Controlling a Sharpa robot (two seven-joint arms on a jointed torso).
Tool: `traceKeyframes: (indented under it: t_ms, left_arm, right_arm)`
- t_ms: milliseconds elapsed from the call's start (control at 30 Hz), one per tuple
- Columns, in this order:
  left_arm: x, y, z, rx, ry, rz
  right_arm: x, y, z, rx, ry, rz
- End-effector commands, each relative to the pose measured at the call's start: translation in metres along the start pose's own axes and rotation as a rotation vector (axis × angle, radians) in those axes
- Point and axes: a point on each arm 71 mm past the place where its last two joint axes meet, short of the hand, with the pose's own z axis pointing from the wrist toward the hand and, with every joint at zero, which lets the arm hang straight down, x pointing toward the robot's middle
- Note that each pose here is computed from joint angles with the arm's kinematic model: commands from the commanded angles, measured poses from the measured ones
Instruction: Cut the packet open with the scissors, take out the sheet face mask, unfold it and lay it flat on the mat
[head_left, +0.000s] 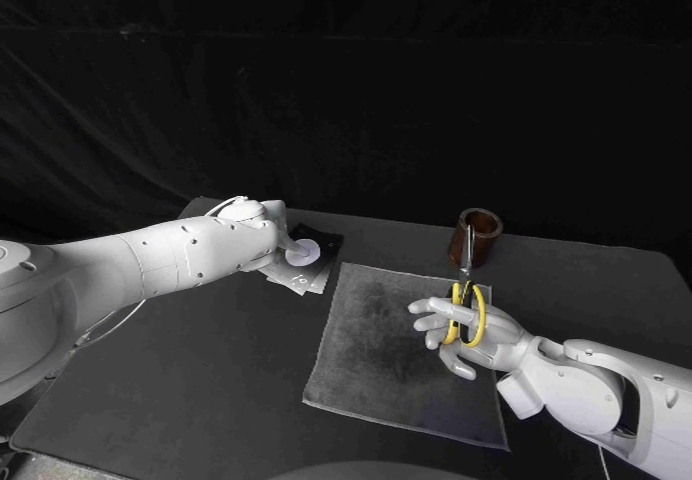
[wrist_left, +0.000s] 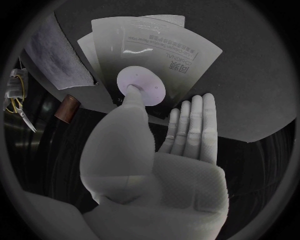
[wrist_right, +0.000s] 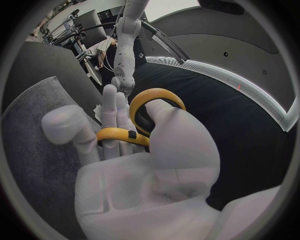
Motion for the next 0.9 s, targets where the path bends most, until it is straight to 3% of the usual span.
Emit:
traceKeyframes:
  t_ms: [33,533,900]
  left_arm:
    - [0.0358,0.0048,-0.002,-0.017,0.149,0.028]
    - [0.0365,0.005,0.0012,0.026,0.124,0.035]
    - [0.0352,0.0051,0.0009,0.071,0.114,-0.033]
  right_arm:
    - [0.0029,0.0005,0.0007,-0.003,0.032,0.004]
    - [0.003,0.0002,0.0015,0.0,0.033,0.0]
    - [0.0014,0.0002,0.001,0.002,0.023,-0.005]
